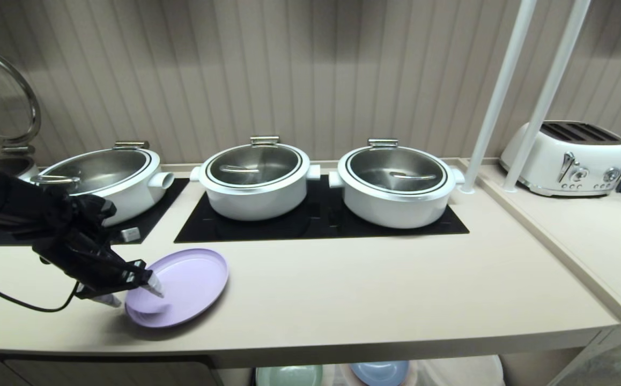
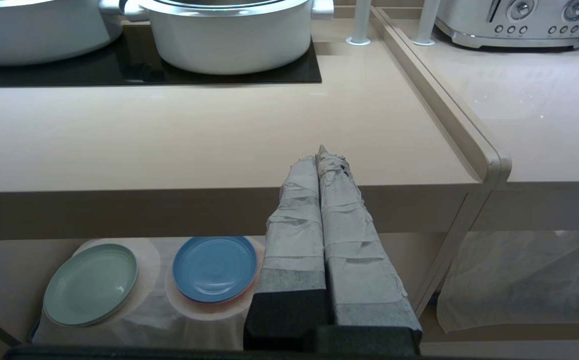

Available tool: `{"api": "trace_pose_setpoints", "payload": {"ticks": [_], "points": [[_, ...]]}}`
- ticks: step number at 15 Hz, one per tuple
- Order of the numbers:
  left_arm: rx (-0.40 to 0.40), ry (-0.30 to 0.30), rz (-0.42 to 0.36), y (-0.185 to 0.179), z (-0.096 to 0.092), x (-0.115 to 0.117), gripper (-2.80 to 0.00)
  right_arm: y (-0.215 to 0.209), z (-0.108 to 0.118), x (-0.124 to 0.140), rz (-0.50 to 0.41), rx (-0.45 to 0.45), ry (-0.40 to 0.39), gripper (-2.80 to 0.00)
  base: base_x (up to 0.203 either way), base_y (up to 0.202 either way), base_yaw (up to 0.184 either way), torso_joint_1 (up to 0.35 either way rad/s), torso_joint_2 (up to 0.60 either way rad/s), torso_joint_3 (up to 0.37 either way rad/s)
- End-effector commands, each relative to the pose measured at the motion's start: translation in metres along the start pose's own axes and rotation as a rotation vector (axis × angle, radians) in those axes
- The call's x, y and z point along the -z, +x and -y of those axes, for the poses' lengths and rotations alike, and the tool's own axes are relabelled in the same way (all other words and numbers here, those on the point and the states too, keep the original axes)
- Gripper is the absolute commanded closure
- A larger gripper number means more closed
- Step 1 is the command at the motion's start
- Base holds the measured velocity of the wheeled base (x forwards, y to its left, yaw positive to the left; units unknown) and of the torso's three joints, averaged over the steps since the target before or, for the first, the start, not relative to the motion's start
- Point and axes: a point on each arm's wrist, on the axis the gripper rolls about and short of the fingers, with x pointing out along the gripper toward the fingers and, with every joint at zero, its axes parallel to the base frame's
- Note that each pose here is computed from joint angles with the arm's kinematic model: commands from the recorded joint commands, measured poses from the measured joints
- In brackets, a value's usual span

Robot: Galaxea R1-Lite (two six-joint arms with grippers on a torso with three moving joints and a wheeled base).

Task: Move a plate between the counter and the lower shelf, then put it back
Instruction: Pick up the plate

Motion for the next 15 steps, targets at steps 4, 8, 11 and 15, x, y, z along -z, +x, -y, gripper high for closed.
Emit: {"api": "trace_pose_setpoints", "payload": {"ticks": [4, 8, 11, 15], "points": [[0.004, -0.004, -0.027, 0.0088, -0.0018, 0.0004, -2.80, 0.0000, 0.0000, 0.0000, 0.000, 0.000, 0.000, 0.00, 0.000, 0.000, 0.000, 0.000, 0.00, 0.000], [0.005, -0.004, -0.022, 0.0117, -0.0026, -0.0009, -2.80, 0.0000, 0.0000, 0.0000, 0.000, 0.000, 0.000, 0.00, 0.000, 0.000, 0.000, 0.000, 0.00, 0.000], [0.006, 0.001, 0.000, 0.0122, -0.0028, -0.0033, -2.80, 0.0000, 0.0000, 0.0000, 0.000, 0.000, 0.000, 0.00, 0.000, 0.000, 0.000, 0.000, 0.00, 0.000], [0.010, -0.001, 0.007, 0.0120, -0.0038, -0.0032, -2.80, 0.0000, 0.0000, 0.0000, 0.000, -0.001, 0.000, 0.00, 0.000, 0.000, 0.000, 0.000, 0.00, 0.000]]}}
